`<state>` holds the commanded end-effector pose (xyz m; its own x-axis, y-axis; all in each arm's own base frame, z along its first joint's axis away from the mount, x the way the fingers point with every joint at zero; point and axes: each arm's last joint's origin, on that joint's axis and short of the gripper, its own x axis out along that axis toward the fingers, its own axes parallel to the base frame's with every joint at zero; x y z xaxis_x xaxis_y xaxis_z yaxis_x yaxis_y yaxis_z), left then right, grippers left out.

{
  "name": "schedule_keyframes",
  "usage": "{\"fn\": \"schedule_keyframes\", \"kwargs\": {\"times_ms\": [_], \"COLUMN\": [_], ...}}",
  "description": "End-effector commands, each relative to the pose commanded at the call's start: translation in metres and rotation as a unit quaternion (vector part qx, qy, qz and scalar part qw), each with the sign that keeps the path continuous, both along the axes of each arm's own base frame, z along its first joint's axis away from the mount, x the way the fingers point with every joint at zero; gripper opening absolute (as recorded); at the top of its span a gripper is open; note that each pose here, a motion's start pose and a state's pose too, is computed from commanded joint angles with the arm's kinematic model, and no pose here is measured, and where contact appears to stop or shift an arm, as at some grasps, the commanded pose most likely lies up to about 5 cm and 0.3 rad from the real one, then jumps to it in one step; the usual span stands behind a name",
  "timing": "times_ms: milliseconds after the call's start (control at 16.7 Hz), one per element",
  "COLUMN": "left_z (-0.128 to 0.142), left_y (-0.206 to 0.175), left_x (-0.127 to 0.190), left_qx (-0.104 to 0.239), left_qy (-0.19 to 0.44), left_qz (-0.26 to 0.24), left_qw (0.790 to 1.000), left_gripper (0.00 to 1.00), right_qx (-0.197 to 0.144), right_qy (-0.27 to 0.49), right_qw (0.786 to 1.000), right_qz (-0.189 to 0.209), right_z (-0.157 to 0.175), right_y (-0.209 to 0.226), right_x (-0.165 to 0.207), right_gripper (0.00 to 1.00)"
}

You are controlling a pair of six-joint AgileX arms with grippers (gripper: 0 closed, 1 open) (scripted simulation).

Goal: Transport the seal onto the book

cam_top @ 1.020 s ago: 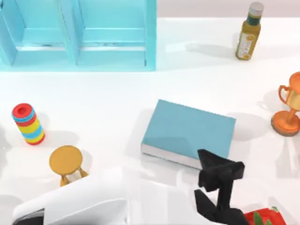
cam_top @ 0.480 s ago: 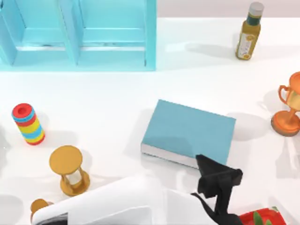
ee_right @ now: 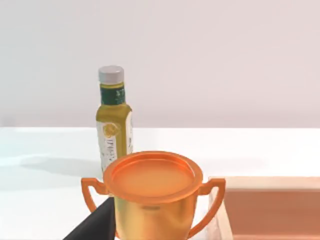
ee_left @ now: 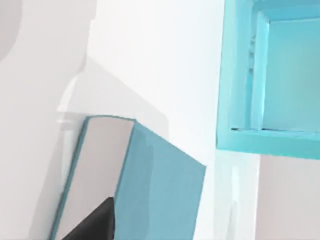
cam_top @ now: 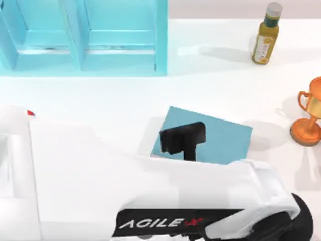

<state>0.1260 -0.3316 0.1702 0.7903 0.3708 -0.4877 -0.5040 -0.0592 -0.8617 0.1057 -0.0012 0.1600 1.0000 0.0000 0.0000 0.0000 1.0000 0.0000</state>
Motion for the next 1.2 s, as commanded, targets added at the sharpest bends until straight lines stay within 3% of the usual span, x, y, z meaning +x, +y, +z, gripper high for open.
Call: {"fn": "schedule_keyframes", "kwargs": {"times_ms": [180,300,480,600,720,900,1200], "left_z": [0.036,0.057,0.079,0.086,0.085,0.074,0.038], "left_y": [0.054,0.101,0.173,0.217,0.252,0.289,0.318], "left_x": [0.04,0.059,0.068,0.062,0.048,0.023,-0.009], "left_qx": [-0.017,-0.03,-0.031,-0.002,0.055,0.182,0.422], "left_qy": [0.086,0.135,0.173,0.17,0.144,0.082,-0.013], "left_qz": [0.017,-0.001,-0.076,-0.151,-0.229,-0.32,-0.367], "left_qw": [0.996,0.99,0.981,0.974,0.961,0.926,0.829], "left_gripper": [1.0,1.0,1.0,1.0,1.0,1.0,1.0], "right_qx": [0.0,0.0,0.0,0.0,0.0,0.0,0.0], "right_qy": [0.0,0.0,0.0,0.0,0.0,0.0,0.0], "right_qw": [1.0,1.0,1.0,1.0,1.0,1.0,1.0], "right_qz": [0.0,0.0,0.0,0.0,0.0,0.0,0.0], "right_z": [0.0,0.0,0.0,0.0,0.0,0.0,0.0], "right_y": [0.0,0.0,0.0,0.0,0.0,0.0,0.0], "right_x": [0.0,0.0,0.0,0.0,0.0,0.0,0.0], "right_gripper": [1.0,1.0,1.0,1.0,1.0,1.0,1.0]}}
